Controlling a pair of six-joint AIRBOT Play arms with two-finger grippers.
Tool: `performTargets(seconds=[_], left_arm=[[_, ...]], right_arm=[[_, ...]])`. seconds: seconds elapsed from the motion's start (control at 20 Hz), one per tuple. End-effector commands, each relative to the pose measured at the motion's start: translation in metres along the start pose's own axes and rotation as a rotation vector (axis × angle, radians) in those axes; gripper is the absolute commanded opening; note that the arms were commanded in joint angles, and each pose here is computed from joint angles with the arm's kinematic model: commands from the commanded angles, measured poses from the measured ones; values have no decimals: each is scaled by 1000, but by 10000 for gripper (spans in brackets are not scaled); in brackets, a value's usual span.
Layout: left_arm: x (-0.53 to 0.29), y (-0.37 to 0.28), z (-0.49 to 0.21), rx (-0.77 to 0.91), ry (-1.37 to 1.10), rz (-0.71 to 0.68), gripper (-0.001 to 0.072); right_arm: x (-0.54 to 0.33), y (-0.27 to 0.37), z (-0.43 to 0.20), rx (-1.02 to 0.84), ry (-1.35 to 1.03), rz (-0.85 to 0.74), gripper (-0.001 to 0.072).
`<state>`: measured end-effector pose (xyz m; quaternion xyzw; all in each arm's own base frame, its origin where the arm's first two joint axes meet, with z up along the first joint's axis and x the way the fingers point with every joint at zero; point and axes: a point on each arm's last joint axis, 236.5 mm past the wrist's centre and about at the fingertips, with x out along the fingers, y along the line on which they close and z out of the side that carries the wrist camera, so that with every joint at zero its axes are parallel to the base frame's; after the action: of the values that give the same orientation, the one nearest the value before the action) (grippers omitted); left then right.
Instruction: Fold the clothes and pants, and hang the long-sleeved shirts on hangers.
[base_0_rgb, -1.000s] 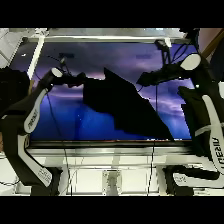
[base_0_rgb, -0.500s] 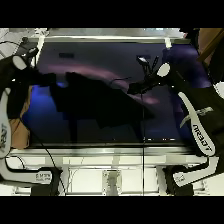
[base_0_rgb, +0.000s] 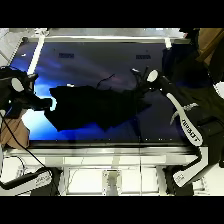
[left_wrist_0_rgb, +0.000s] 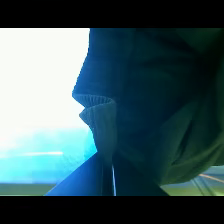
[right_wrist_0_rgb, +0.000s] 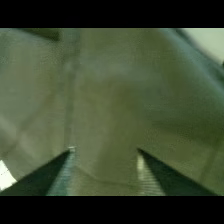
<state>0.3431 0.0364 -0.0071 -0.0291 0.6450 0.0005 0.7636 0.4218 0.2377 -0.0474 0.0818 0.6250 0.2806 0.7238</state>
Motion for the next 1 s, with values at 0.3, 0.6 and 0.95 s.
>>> performTargets(seconds=[0.3,0.6,0.95], left_arm=[[11,1,-14,-4,21,2,20],[11,1,-15,-3,22,2,19],[2,10,-4,-26,-43,14,19]], right_arm=[[71,31,-14,-239,41,-113,520],[83,14,-20,-348,73,-263,347],[-1,45,46,-423,-33,-318,4]])
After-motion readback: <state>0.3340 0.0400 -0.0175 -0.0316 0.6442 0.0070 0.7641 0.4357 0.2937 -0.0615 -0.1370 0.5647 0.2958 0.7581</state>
